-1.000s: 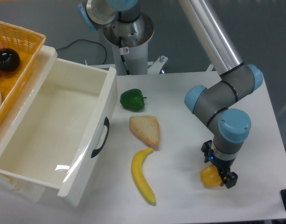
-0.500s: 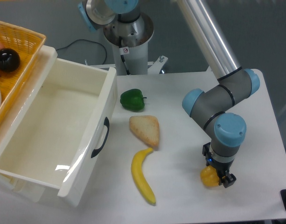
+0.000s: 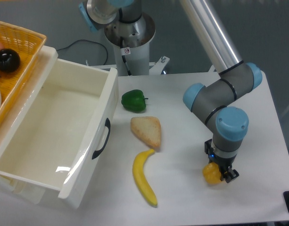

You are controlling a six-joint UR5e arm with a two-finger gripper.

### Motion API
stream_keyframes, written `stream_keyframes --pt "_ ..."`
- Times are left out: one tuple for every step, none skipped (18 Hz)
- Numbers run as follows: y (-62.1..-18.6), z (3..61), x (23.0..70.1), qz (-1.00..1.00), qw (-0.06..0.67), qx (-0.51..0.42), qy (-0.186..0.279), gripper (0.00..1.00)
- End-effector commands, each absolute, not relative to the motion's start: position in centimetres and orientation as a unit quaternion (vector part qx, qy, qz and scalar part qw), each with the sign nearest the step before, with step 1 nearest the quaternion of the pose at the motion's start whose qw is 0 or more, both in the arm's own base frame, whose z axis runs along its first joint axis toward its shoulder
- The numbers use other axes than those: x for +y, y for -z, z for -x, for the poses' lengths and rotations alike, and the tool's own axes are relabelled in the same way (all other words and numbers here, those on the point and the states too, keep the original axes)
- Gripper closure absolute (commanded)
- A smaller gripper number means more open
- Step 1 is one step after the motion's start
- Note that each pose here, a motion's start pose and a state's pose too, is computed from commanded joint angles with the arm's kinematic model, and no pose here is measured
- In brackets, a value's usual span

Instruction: Pick up the yellow pepper

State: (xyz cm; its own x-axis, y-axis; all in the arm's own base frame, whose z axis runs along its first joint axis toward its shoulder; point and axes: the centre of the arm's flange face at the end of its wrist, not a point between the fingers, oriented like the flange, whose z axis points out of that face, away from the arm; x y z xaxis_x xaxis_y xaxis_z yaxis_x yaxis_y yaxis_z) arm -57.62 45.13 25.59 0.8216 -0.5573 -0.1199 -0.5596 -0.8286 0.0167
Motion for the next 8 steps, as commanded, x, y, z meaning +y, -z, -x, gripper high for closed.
stream_keyframes --pt "-26.1 57.6 44.8 0.955 0.007 0.292 -0.055 0.65" --pt "-26.7 57.8 44.2 0.956 0.000 0.288 -0.052 0.64" --pt "-27.0 57.8 43.9 0.956 -0.011 0.288 -0.049 0.64" --pt "-27.3 57.9 43.7 0.956 -0.027 0.288 -0.046 0.64" --pt "-27.6 58.0 43.6 0.956 -0.032 0.288 -0.042 0.64" --pt "-28.2 58.2 43.6 0.957 -0.033 0.287 -0.036 0.64" --pt "-28.6 58.4 43.7 0.957 -0.035 0.288 -0.029 0.64" --pt "-28.8 58.5 43.6 0.957 -0.035 0.286 -0.024 0.64"
